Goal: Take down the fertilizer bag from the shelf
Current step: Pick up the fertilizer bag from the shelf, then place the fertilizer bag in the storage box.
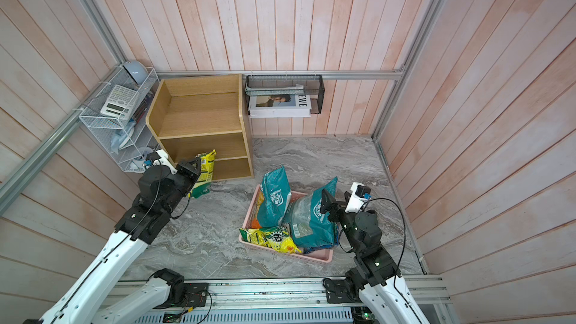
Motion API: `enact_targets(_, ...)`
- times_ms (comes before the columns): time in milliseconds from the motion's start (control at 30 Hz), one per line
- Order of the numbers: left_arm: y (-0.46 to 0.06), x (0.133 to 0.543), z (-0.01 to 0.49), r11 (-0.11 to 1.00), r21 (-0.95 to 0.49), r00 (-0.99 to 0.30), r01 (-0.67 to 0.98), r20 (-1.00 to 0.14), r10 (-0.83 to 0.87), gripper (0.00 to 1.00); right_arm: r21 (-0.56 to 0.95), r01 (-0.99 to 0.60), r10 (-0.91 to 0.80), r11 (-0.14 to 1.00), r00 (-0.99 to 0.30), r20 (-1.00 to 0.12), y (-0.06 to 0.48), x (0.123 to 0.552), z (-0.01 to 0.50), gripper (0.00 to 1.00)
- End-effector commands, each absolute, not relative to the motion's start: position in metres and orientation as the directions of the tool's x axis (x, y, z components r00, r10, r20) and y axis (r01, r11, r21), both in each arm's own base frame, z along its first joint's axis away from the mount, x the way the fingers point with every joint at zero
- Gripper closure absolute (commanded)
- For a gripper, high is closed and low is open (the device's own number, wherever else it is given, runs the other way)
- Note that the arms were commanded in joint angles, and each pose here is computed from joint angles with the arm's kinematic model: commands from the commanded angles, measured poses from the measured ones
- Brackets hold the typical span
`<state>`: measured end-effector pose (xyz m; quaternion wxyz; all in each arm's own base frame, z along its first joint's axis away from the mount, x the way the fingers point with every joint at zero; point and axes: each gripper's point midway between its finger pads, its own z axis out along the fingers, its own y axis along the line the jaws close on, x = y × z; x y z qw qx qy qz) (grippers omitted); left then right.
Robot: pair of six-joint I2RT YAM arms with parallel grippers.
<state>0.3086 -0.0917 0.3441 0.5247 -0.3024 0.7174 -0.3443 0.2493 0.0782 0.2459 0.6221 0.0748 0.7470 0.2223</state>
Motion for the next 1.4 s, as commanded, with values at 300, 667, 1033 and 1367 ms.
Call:
enact_targets(300,-0.147,0.240,0.374,0.633,-0.766,-0.448,0.114,-0.608,-0.656,1.00,0.405,-0.075,0.387,0.911,-0.181,-0.904,0.053,0.233,0.257,0.02)
enact_targets(667,-0.230,0.178,0.397,0.550,-0.757,-0.570,0.353,-0.641,-0.515,1.00,0.402,-0.057,0.384,0.914,-0.202,-0.901,0.052,0.234,0.255,0.02)
enact_targets(1033,-0.336,0.060,0.448,0.470,-0.589,-0.546,0.657,-0.802,-0.243,1.00,0.390,-0.035,0.374,0.920,-0.216,-0.902,0.050,0.235,0.254,0.02)
enact_targets(1367,-0.472,0.048,0.365,0.273,-0.699,-0.732,0.661,-0.681,0.031,1.00,0.393,-0.037,0.377,0.919,-0.209,-0.902,0.047,0.230,0.260,0.02)
